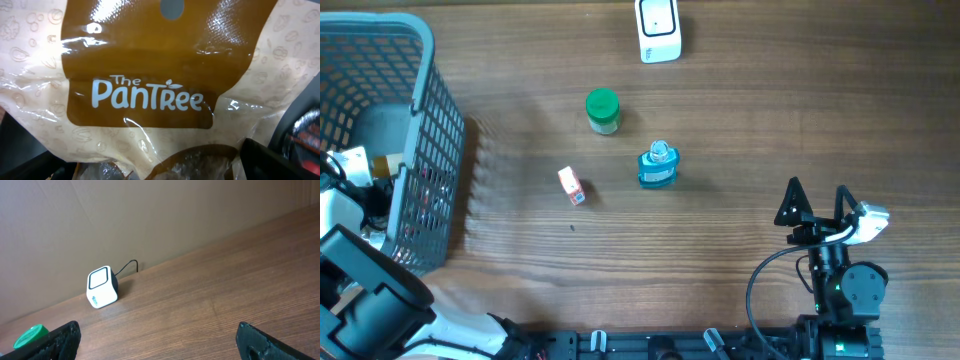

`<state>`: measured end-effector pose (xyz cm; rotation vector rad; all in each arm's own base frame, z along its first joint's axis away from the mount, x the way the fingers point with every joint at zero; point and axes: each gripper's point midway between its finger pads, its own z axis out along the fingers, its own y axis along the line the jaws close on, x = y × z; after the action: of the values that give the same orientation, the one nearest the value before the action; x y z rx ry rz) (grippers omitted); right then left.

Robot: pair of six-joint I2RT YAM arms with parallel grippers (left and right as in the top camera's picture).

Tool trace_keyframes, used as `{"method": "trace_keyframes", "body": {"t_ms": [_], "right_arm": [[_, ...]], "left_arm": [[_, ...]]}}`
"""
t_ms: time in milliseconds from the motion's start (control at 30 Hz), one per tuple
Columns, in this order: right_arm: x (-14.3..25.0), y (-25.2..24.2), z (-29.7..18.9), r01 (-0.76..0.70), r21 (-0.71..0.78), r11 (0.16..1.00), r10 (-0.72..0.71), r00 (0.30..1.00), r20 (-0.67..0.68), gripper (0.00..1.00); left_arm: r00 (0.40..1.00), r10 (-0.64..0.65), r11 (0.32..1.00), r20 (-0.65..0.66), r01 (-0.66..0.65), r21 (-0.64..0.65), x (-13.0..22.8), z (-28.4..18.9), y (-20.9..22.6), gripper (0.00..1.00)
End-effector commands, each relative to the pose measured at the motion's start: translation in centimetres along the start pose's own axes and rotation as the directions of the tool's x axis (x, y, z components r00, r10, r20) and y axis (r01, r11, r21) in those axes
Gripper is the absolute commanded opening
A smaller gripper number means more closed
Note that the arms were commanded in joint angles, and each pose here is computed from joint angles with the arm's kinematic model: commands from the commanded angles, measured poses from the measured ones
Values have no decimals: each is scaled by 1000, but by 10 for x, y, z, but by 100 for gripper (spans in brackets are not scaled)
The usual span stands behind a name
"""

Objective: Scan the item barcode
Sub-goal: 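Grasp the brown Pantree snack bag in the basket with left gripper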

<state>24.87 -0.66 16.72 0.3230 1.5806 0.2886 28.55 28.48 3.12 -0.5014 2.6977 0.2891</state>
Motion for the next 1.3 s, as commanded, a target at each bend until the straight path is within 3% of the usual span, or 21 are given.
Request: {"method": "trace_keyframes", "body": {"t_ms": [0,67,100,167,233,333,533,600,800,933,1033,1100,1167,1267], "right_arm": [[-1,1,0,17,-6,1000,-17,1000,4,100],[-1,1,0,17,-6,1000,-17,1000,4,100],[-1,1,0,17,-6,1000,-17,1000,4,100],[-1,1,0,18,-6,1000,-18,1000,4,100],[-1,1,0,17,-6,1000,-17,1000,4,100],[-1,1,0,17,-6,1000,-17,1000,4,100],[-1,1,0,17,-6,1000,-17,1000,4,100],[-1,1,0,18,-6,1000,-18,1000,4,100],[-1,1,0,17,-6,1000,-17,1000,4,100],[-1,1,0,17,-6,1000,-17,1000,4,100],[-1,1,0,17,-6,1000,-17,1000,4,100],[-1,1,0,17,-6,1000,-17,1000,4,100],[-1,1,0,17,-6,1000,-17,1000,4,100],[-1,1,0,17,-6,1000,-17,1000,4,100]], "left_arm": [[998,5,1000,-62,-4,9,19,20,-3,95],[998,-15,1000,-55,15,5,17,20,-3,51],[998,-28,1000,-56,28,5,17,20,-3,43],[996,-70,997,-57,71,3,18,20,-3,45],[995,-79,997,-67,80,5,20,20,-4,41],[990,-133,991,-55,133,-1,17,17,-3,24],[983,-167,985,75,169,-29,-13,-26,5,19],[967,-191,979,168,200,-37,-33,-58,5,5],[881,-169,976,441,211,-48,-72,-169,-6,4],[701,-219,953,679,302,-3,-82,-274,-8,4],[581,-188,965,792,258,40,-78,-335,-22,4],[491,-247,962,836,227,151,-73,-370,-41,4],[469,-323,945,822,107,310,-72,-386,-73,4],[559,-410,816,721,-128,564,-68,-395,-139,4]]}}
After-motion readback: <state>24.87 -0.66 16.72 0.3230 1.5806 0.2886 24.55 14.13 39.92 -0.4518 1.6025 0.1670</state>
